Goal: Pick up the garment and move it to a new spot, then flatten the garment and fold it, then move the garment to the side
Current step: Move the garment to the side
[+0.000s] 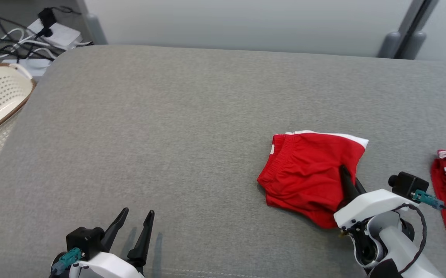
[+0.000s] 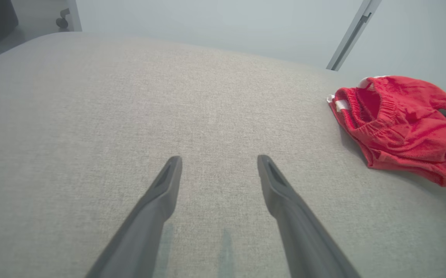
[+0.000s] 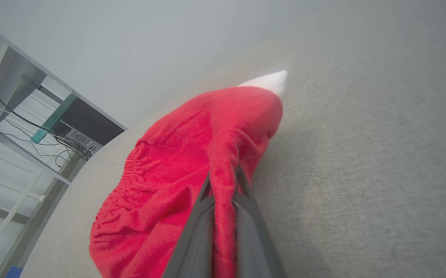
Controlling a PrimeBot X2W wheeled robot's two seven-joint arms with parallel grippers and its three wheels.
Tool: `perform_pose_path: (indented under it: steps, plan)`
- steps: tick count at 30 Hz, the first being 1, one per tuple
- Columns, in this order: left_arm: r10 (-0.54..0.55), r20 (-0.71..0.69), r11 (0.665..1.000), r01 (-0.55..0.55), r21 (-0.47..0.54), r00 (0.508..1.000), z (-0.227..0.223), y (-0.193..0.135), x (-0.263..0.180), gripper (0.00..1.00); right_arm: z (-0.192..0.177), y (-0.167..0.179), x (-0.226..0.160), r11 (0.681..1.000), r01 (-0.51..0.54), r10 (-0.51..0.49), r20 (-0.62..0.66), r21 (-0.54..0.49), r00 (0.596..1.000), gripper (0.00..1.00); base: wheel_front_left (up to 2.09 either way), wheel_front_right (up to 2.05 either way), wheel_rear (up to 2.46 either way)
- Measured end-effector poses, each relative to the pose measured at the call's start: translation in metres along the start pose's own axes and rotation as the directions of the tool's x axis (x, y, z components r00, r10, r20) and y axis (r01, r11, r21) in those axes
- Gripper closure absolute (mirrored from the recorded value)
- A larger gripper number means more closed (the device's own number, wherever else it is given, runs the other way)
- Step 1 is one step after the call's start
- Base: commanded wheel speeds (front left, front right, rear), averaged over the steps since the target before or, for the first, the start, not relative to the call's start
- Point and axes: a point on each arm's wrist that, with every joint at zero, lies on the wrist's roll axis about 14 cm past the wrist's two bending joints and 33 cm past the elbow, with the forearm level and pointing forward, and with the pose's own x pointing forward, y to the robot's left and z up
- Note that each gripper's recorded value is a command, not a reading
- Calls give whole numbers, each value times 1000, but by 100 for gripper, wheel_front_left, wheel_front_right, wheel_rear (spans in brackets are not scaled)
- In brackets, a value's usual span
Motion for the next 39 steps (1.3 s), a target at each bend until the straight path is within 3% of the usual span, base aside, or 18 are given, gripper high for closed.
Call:
perform_pose_path:
  steps: [9,18,23,28,33,39]
  plan:
    - [-185,25,982,184,42,982,10,-64,31,0,13,-48,-56,992,121,-123,77,34,989,100,0,0,0]
    - [-385,17,921,384,60,923,10,-134,55,0,27,-89,-110,968,235,-247,166,85,955,100,0,0,0]
    - [-442,11,895,441,64,897,9,-147,68,0,27,-106,-119,954,285,-297,177,91,938,100,0,0,0]
    - [-463,-8,885,462,60,887,2,-148,74,0,37,-113,-115,951,308,-298,192,-24,935,100,0,0,0]
    - [-456,-4,889,455,57,890,3,-141,72,0,87,-108,-91,938,300,-247,277,-171,929,100,0,0,0]
    - [-421,-1,905,421,61,907,5,-124,71,0,132,-127,-78,877,386,-298,307,-287,904,100,0,0,0]
